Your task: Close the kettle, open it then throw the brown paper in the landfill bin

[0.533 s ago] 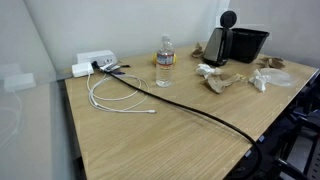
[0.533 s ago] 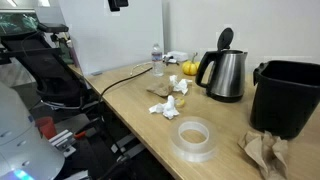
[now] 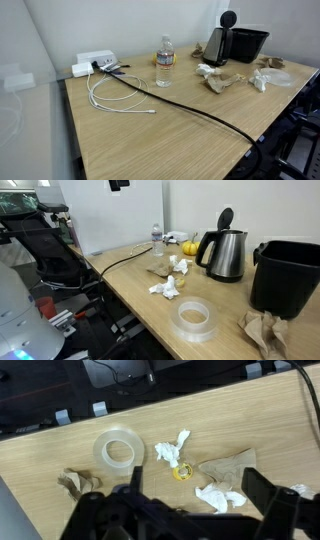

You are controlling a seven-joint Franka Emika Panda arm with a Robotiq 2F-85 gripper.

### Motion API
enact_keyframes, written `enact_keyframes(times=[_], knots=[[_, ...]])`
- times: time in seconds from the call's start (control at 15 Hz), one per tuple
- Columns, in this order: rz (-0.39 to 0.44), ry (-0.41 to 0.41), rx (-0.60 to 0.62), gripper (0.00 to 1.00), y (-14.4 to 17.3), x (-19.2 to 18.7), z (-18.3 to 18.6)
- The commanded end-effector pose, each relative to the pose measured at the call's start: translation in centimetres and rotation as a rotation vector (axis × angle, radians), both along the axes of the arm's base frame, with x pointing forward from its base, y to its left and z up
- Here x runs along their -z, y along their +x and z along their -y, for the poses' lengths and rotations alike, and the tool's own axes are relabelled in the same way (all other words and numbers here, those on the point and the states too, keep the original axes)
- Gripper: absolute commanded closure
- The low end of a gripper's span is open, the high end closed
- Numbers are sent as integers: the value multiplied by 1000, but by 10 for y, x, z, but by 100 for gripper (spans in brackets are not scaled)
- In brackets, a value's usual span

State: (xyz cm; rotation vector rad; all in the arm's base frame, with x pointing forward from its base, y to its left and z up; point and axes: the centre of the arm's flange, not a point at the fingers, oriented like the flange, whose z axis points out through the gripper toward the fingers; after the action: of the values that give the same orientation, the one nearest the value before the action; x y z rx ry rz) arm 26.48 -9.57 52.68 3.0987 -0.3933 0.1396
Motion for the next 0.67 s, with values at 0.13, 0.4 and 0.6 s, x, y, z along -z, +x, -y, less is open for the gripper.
enact_keyframes(times=[0.13,0.4,0.6], knots=[[67,-36,-45,0,48,-2,-29],[73,-20,-27,0,105,0,-43],[64,-13,-30,0,145,-4,-42]])
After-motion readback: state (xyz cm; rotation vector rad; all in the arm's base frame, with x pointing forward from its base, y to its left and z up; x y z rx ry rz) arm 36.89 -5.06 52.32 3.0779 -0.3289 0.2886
